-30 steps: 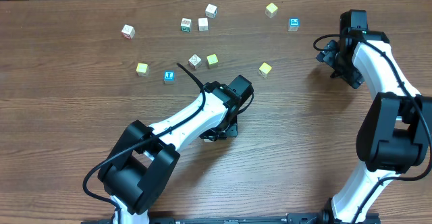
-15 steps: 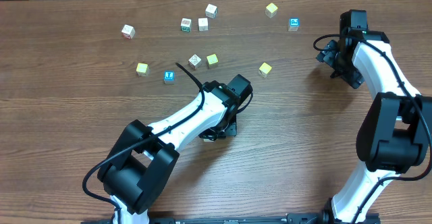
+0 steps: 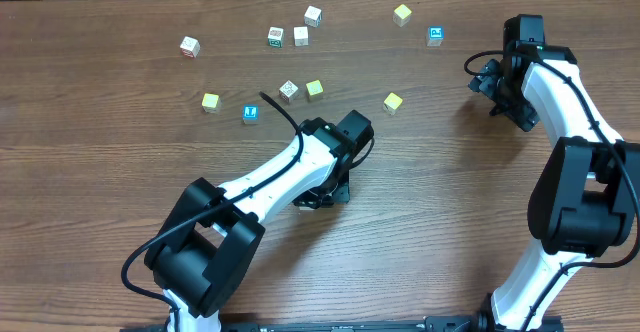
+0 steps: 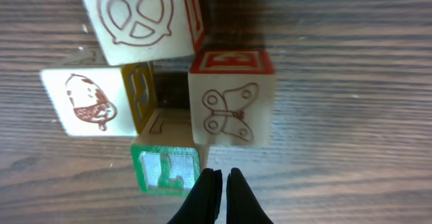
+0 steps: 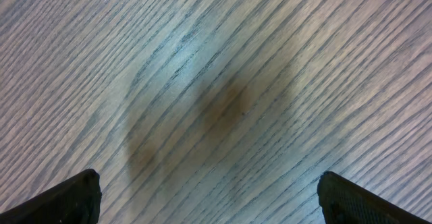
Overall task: Form a circle
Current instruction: 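Lift the left gripper up off the block cluster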
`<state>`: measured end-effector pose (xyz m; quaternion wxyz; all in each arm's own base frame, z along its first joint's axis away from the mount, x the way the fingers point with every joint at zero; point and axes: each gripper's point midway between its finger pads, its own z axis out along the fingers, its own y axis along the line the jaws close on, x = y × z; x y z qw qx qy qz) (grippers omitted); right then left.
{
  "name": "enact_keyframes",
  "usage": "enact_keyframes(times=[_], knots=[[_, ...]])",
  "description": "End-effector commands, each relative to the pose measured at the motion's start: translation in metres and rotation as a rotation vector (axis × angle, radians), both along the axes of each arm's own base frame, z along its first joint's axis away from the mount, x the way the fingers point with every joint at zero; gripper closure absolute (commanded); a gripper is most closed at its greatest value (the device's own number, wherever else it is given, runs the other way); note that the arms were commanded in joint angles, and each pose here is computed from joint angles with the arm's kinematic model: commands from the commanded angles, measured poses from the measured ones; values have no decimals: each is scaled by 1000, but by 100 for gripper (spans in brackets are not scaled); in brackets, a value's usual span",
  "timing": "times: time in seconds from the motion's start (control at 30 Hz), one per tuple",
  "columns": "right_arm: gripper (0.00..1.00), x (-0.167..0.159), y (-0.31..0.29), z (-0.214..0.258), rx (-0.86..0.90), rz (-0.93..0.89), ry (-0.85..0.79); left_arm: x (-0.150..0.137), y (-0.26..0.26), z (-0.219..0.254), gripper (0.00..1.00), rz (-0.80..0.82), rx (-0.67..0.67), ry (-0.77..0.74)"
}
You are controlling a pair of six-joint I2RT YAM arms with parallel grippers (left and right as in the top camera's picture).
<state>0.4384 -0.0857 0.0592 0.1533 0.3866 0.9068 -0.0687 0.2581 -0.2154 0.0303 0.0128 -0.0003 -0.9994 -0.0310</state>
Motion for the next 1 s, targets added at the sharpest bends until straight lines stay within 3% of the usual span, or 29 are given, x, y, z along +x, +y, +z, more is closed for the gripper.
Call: enact_keyframes(times=[0.0, 0.33, 0.47, 0.67, 0.97], knots=[[0, 3, 0, 12, -7, 2, -31, 27, -17, 41, 96, -5, -70, -112], [0, 3, 0, 12, -6, 1, -31, 80, -5, 73, 96, 32, 26, -364], [0, 3, 0, 12, -7, 2, -31, 88, 10, 74, 96, 67, 54, -373], [0, 3, 0, 12, -7, 1, -31, 52, 44, 64, 96, 80, 91, -141], [0, 3, 0, 12, -7, 1, -31, 12, 74, 51, 96, 69, 208, 17]])
